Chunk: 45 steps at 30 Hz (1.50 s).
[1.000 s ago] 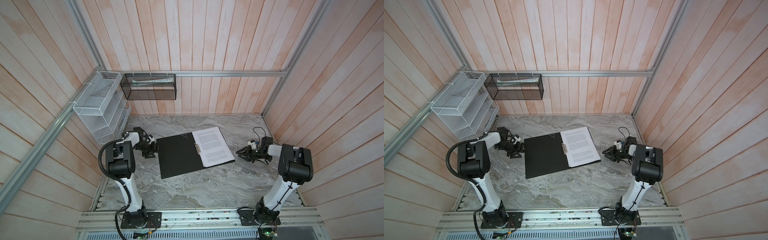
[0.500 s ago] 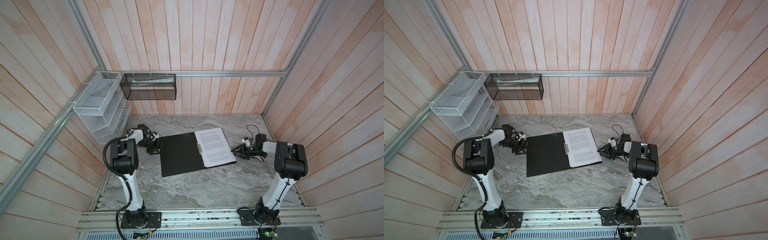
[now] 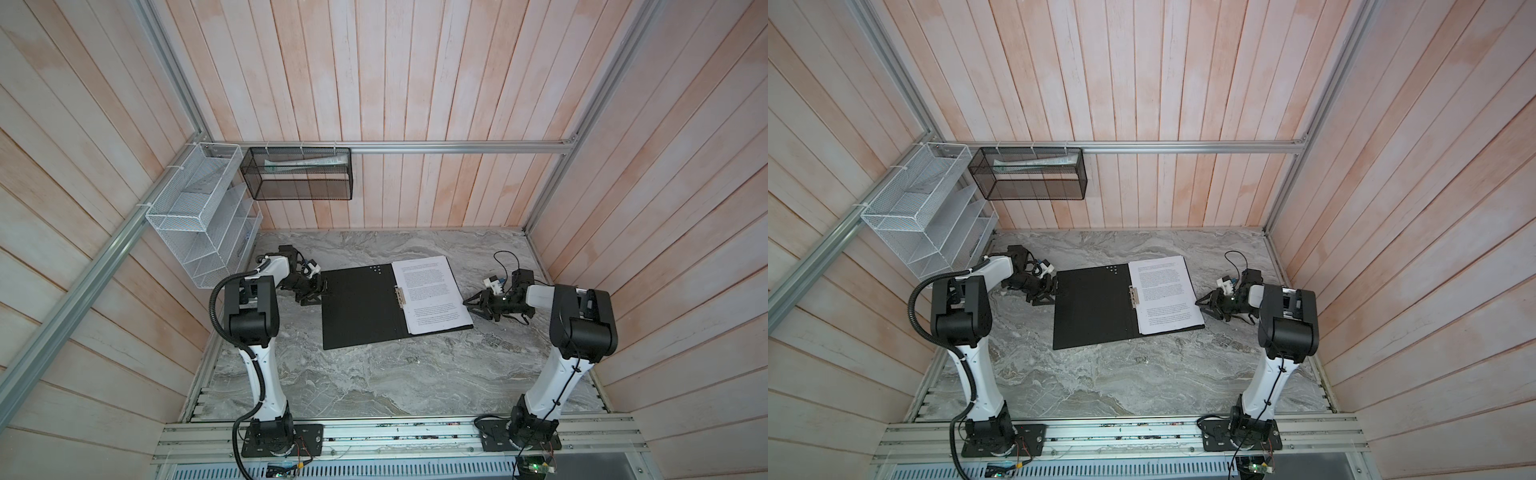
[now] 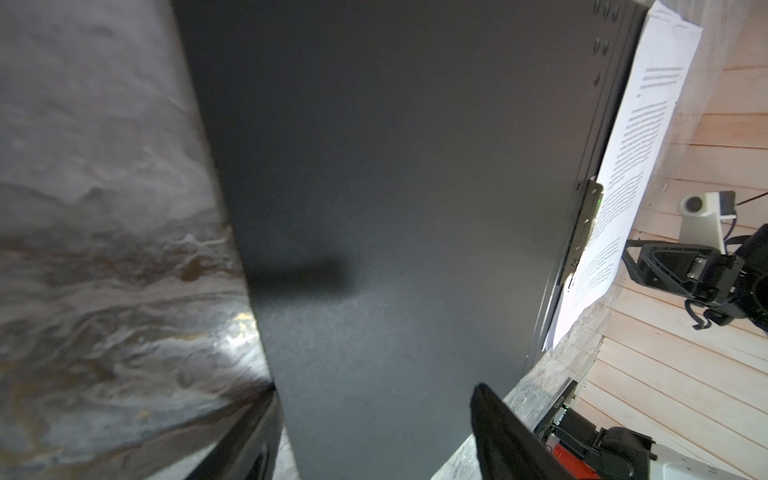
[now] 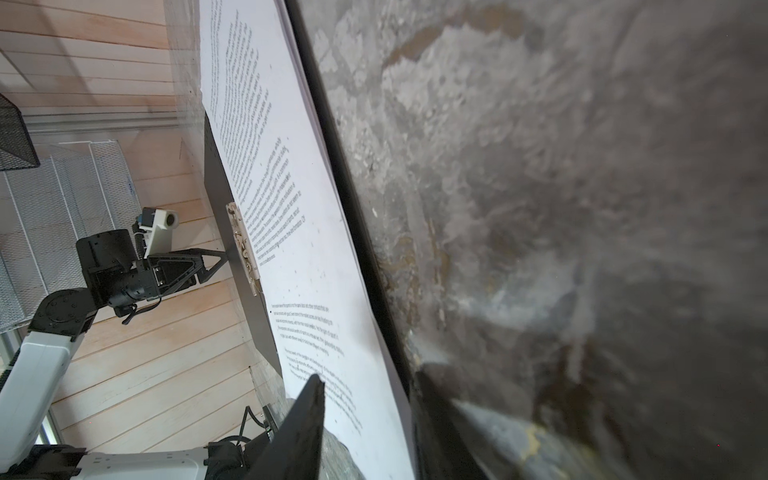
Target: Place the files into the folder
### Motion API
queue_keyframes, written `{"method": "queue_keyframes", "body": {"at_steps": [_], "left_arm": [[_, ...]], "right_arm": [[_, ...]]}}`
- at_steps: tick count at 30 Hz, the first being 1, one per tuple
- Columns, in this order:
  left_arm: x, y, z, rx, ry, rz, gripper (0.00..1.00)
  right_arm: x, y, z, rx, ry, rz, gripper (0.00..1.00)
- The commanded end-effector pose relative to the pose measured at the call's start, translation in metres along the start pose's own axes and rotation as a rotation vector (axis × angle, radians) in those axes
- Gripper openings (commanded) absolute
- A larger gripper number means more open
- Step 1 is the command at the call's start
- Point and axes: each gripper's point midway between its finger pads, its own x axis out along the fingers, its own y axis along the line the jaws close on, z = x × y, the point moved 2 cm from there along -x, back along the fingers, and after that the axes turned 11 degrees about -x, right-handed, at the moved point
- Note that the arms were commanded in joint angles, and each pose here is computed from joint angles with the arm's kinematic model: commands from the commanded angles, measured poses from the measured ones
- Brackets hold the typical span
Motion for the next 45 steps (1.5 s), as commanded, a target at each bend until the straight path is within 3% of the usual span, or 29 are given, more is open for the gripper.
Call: {"method": "queue_keyframes", "body": {"at_steps": [1,9,12,17,24,34,45], "left_arm": [[0.039,-0.015,-0.020,0.009,0.120,-0.105,0.74],[0.029,-0.033,-0.016,0.037,0.109,-0.168,0.74],[0.027,-0.032,-0.014,0.046,0.104,-0.150,0.74],[0.024,-0.020,-0.010,0.043,0.072,-0.080,0.74],[0.014,-0.012,-0.009,0.035,0.045,-0.033,0.74],[0.014,0.005,-0.013,0.003,0.056,0.066,0.74],[0.040,-0.001,-0.033,0.020,0.180,0.076,0.74]], "right_arm": [[0.013,0.024,-0.023,0.034,0.091,0.081,0.37],[0.007,0.047,-0.021,0.006,0.084,0.117,0.37],[0.000,0.048,-0.020,-0.011,0.081,0.054,0.36],[-0.029,0.019,-0.005,-0.039,0.027,-0.329,0.36],[-0.073,0.016,0.020,-0.069,-0.100,-0.569,0.37],[-0.063,-0.015,0.002,0.027,-0.046,-0.488,0.38],[-0.052,-0.042,0.010,0.096,-0.023,-0.381,0.39]]}}
